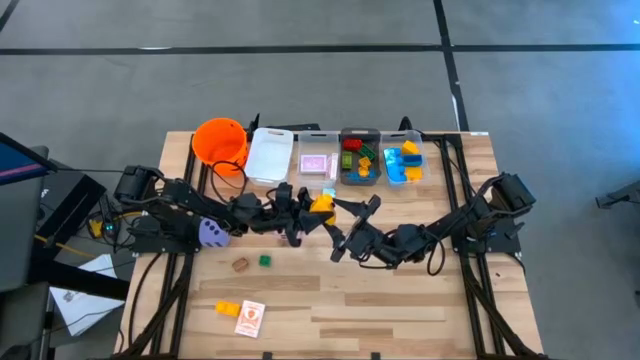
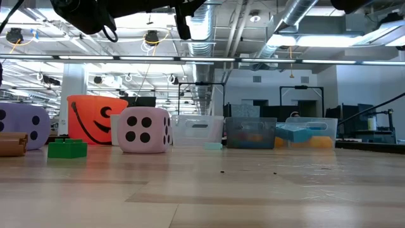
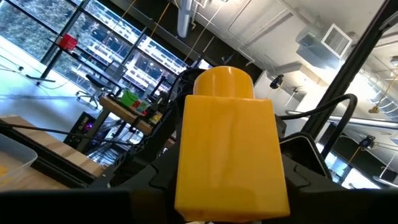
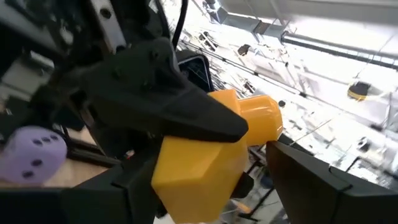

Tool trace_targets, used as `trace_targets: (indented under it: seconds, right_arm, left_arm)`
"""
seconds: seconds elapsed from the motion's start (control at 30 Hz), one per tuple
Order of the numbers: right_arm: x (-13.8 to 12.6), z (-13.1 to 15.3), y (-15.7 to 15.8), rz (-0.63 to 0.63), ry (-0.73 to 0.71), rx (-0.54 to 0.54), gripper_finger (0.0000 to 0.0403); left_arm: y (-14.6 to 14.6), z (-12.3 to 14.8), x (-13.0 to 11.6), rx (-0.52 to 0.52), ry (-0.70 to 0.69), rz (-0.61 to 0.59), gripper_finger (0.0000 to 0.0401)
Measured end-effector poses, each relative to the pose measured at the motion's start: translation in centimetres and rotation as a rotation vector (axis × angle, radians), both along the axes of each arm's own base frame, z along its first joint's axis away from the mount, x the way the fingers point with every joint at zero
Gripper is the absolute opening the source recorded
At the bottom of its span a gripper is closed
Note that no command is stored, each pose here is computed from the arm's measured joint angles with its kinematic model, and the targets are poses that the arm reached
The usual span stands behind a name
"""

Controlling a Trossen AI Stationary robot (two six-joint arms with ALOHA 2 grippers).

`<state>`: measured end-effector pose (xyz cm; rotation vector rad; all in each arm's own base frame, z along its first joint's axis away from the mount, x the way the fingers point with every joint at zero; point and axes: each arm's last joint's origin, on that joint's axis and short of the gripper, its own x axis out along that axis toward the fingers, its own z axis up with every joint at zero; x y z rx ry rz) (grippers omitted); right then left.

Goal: Pick & Place Toys
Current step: Put the big yellow game piece into the right transparent bin

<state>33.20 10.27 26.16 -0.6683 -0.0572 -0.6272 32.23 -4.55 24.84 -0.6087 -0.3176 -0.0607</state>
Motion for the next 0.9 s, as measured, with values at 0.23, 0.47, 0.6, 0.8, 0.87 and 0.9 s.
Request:
trace_targets:
  seconds: [0.23,0.47,0.6,0.8,0.87,0.9]
  right_arm:
    - [-0.11,-0.07,0.43,-0.008,0.048,-0.055,0.0265]
    - [-0.17,-0.07,0.37,-0.049,0.067,-0.063,0.0265]
    - [-0.22,-0.04,0.38,-0.068,0.077,-0.076,0.0266]
    - [-0.40,0.00,0.75,-0.080,0.095,-0.102,0.0266]
    - [-0.45,0.11,0.73,-0.085,0.085,-0.099,0.0266]
    - [-0.47,0.15,0.72,-0.087,0.082,-0.099,0.0266]
  left_arm:
    - [-0.12,-0.03,0.00,0.003,0.001,-0.013,0.0130]
    - [-0.19,-0.12,0.04,0.005,0.009,-0.014,0.0130]
    - [-0.20,-0.12,0.06,0.005,0.010,-0.014,0.0130]
    - [-0.24,-0.16,0.07,0.007,0.014,-0.020,0.0131]
    - [-0.24,-0.16,0.07,0.006,0.014,-0.019,0.0131]
    - [-0.24,-0.15,0.07,0.006,0.014,-0.019,0.0131]
